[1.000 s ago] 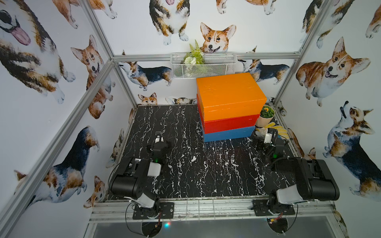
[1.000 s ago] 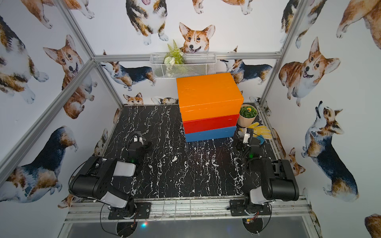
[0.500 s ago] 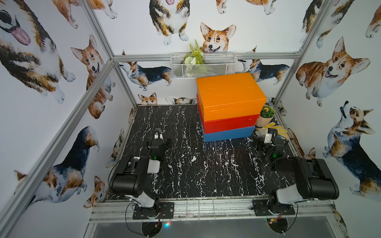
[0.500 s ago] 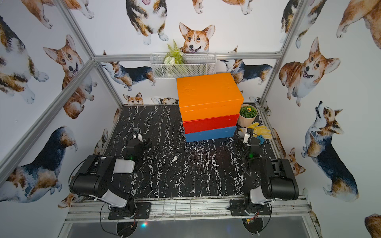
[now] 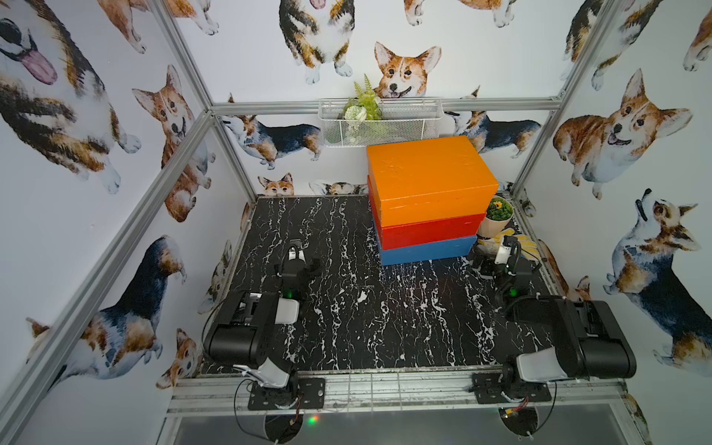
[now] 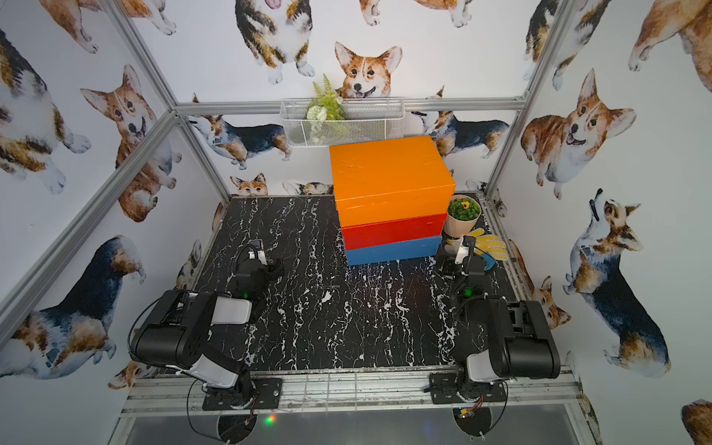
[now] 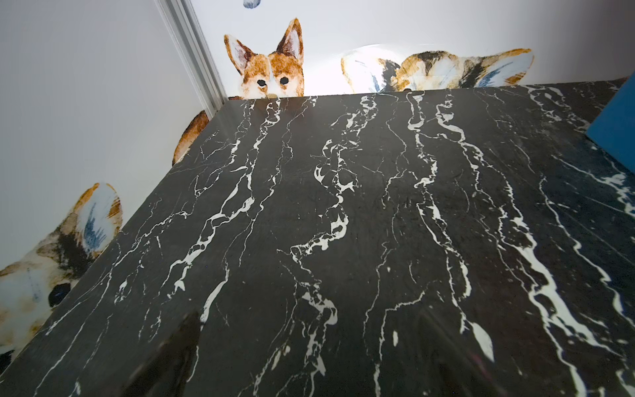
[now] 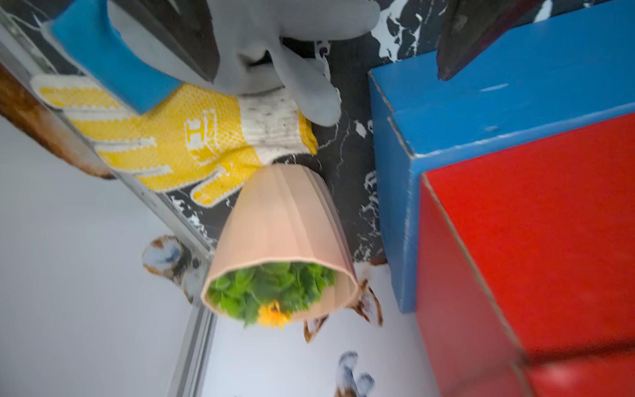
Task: Stack the shoeboxes
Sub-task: Reset both arms
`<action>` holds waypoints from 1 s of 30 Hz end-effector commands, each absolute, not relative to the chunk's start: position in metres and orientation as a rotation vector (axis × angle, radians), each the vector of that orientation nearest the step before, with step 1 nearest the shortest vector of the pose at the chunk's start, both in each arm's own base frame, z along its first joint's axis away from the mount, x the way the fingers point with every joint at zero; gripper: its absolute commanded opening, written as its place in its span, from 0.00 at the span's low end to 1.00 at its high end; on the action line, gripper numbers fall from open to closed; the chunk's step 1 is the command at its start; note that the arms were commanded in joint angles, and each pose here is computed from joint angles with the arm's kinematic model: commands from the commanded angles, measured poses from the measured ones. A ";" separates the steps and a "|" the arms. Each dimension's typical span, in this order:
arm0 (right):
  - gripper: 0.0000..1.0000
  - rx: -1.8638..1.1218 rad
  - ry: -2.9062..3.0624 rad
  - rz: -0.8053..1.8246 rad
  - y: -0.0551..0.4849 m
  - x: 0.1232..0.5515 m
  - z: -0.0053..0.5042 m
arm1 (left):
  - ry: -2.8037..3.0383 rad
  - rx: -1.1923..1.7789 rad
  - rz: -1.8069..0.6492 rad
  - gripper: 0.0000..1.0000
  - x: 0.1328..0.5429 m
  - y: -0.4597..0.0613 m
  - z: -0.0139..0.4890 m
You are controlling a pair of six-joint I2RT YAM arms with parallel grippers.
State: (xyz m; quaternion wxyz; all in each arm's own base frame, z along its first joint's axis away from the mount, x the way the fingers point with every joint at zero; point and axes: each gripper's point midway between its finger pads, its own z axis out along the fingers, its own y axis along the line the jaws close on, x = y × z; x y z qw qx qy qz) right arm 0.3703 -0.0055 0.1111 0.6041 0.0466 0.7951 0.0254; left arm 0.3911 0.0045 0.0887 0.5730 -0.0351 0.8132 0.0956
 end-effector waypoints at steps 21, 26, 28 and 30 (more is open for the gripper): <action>1.00 0.053 1.955 0.058 0.001 0.379 0.089 | 1.887 -0.079 0.216 1.00 0.394 0.003 0.094; 1.00 0.063 1.918 0.061 0.000 0.371 0.092 | 1.888 -0.080 0.217 1.00 0.394 0.004 0.094; 1.00 0.056 1.825 0.050 -0.001 0.346 0.099 | 1.889 -0.080 0.217 1.00 0.393 0.004 0.094; 1.00 0.126 1.802 0.016 -0.011 0.347 0.103 | 1.889 -0.079 0.216 1.00 0.394 0.003 0.094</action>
